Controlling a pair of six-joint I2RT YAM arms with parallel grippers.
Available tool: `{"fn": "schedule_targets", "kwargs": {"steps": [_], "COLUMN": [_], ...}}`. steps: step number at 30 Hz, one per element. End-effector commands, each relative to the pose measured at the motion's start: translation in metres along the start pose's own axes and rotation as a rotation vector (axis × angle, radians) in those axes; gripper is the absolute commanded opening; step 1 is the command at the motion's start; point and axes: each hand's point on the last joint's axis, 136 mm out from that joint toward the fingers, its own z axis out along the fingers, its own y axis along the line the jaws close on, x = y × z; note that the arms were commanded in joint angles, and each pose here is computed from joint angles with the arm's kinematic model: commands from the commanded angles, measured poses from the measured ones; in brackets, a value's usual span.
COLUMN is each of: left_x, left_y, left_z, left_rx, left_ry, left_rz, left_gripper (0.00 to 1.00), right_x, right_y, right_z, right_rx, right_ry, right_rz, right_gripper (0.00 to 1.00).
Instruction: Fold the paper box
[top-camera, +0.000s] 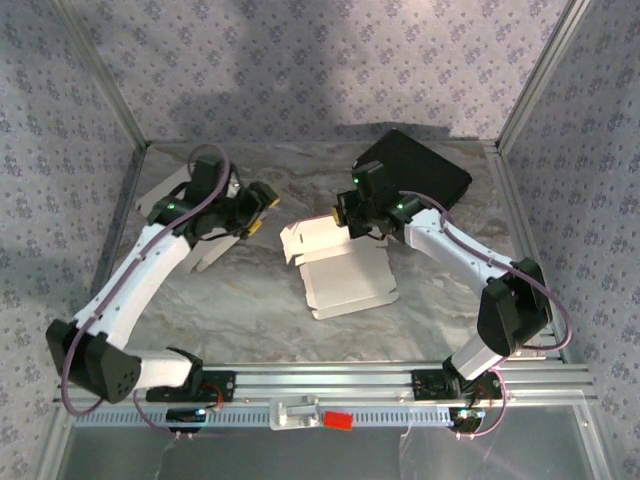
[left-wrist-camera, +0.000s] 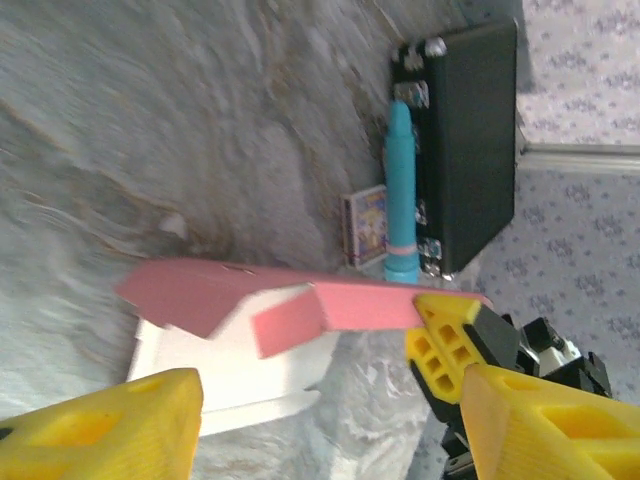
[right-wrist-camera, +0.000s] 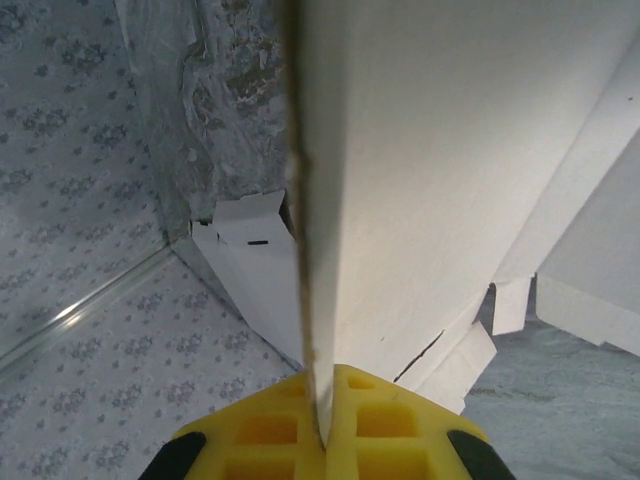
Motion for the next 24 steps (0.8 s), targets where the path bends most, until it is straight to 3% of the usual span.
{"fn": "schedule_targets", "kwargs": {"steps": [1, 7, 16, 24], "left_x": [-0.003, -0.012, -0.018, -0.011], "left_y": [0.039, 0.086, 0.138, 0.149], "left_z": [-0.002, 0.009, 0.013, 0.03], "left_rx": [-0.078, -0.199, -0.294, -0.238], "left_ry": [0.009, -0.022, -0.083, -0.066], "left_rz": [0.032, 0.118, 0.152, 0.29], "left_gripper": [0.62, 0.49, 0.44, 0.39], "right_x": [0.019, 0.034, 0.044, 0.046], "right_y": [0.019, 0.009, -0.016, -0.02], "right_z": [0.007, 0.026, 0.055, 0.066], "right_rx": [-0.09, -0.117, -0.1, -0.127], "right_ry": [0.093, 0.144, 0.226, 0.284], "right_rz": [-0.116, -0.218, -0.264, -0.322], "right_gripper": [0.0, 0.0, 0.0, 0.0]}}
